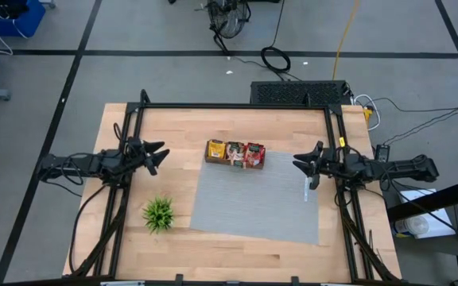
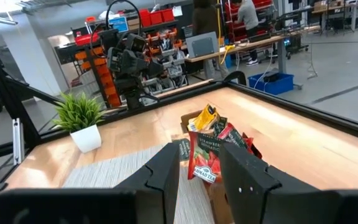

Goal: Pick & Place Tea
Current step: Return to Home Position

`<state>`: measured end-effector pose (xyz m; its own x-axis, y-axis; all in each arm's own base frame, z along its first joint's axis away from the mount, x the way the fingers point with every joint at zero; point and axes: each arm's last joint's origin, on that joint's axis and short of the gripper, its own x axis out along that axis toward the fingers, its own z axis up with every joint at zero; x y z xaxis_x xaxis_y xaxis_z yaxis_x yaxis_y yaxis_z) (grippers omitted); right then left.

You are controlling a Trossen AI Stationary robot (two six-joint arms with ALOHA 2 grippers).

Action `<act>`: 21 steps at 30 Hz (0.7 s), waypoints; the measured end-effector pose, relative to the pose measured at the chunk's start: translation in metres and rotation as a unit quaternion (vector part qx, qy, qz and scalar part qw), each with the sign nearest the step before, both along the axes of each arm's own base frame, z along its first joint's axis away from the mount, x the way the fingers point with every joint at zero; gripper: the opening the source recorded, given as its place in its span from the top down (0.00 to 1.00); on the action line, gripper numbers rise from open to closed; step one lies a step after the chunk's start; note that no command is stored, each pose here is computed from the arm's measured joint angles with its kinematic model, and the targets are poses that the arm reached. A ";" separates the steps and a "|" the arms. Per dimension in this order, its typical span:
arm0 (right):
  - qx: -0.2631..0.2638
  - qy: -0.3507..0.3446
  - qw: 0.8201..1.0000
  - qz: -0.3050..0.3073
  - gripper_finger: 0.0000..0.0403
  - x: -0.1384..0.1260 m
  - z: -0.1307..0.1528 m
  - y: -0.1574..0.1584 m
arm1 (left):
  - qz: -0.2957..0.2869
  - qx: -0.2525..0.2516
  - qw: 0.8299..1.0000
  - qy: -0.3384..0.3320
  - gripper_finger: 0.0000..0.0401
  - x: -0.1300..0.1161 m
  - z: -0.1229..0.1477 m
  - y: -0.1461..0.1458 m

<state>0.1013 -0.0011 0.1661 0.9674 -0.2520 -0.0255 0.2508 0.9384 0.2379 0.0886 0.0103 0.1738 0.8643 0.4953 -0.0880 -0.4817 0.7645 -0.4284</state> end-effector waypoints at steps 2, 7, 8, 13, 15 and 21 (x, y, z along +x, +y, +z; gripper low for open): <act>0.000 -0.001 1.000 0.000 0.74 0.001 0.000 0.000 | 0.000 0.000 1.000 0.000 0.34 0.000 0.000 0.000; -0.001 -0.006 1.000 0.000 0.74 0.001 0.001 0.000 | 0.000 0.000 1.000 0.000 0.34 0.000 0.000 0.000; -0.001 -0.006 1.000 0.000 0.74 0.001 0.001 0.000 | 0.000 0.000 1.000 0.000 0.34 0.000 0.000 0.000; -0.001 -0.008 1.000 0.000 0.74 0.001 0.002 0.000 | 0.000 0.000 1.000 0.000 0.34 0.000 0.000 0.000; -0.001 -0.008 1.000 0.000 0.74 0.001 0.002 0.000 | 0.000 0.000 1.000 0.000 0.34 0.000 0.000 0.000; -0.001 -0.009 1.000 0.000 0.74 0.001 0.002 0.000 | 0.001 0.000 1.000 0.000 0.34 0.000 0.000 0.000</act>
